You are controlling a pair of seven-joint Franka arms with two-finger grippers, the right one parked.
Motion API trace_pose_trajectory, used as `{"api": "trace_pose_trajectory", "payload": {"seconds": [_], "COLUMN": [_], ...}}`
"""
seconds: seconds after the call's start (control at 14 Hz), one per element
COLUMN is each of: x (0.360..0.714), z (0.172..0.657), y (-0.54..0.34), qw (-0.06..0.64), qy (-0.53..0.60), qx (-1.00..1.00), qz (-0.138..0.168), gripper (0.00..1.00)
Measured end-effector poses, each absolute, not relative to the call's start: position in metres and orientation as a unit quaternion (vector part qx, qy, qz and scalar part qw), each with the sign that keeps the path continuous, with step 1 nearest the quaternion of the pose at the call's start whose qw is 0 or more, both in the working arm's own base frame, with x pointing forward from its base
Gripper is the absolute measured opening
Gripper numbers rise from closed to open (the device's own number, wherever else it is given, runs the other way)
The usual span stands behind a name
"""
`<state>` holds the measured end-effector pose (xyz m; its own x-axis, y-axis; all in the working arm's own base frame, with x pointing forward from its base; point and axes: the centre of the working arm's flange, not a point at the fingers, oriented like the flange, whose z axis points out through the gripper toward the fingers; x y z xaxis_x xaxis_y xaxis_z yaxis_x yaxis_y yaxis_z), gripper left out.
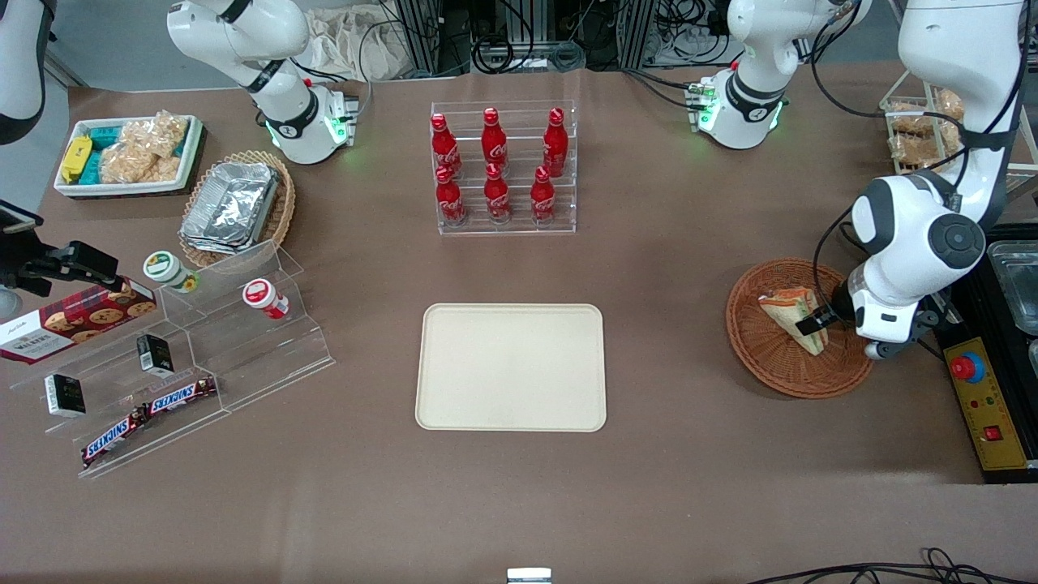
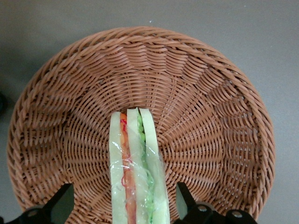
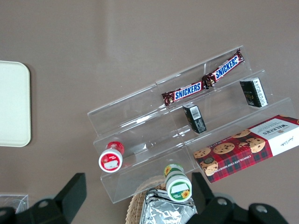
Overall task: Place sandwich from basket to tray
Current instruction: 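Close the left gripper on the wrapped sandwich, then lift the sandwich and carry it with the left gripper to the tray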
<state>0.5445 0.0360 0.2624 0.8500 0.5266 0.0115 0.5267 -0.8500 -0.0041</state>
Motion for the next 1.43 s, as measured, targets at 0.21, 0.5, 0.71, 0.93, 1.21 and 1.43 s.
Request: {"api": "trace_pose_trajectory", "payload": {"seconds": [0.21, 0.5, 0.71, 0.93, 1.21, 1.43], "x": [0.537, 0.532, 0.543, 0.567, 0.603, 0.62], "z": [0.243, 0.234, 0.255, 0.322, 0.456, 0.525], "y": [0.034, 0.03, 0.012, -0.014, -0.056, -0.087], "qw": [0.0, -0.001, 0.002, 0.014, 0.012, -0.006], "qy": [-0.275, -0.279, -0.276, -0.255, -0.221, -0.162], "qx": [-0.961, -0.96, -0.961, -0.966, -0.975, -0.987], "qz": [-0.012, -0.009, 0.006, 0.039, 0.032, 0.007], "gripper": [0.97, 0.77, 0.45, 0.31, 0.27, 0.16]}}
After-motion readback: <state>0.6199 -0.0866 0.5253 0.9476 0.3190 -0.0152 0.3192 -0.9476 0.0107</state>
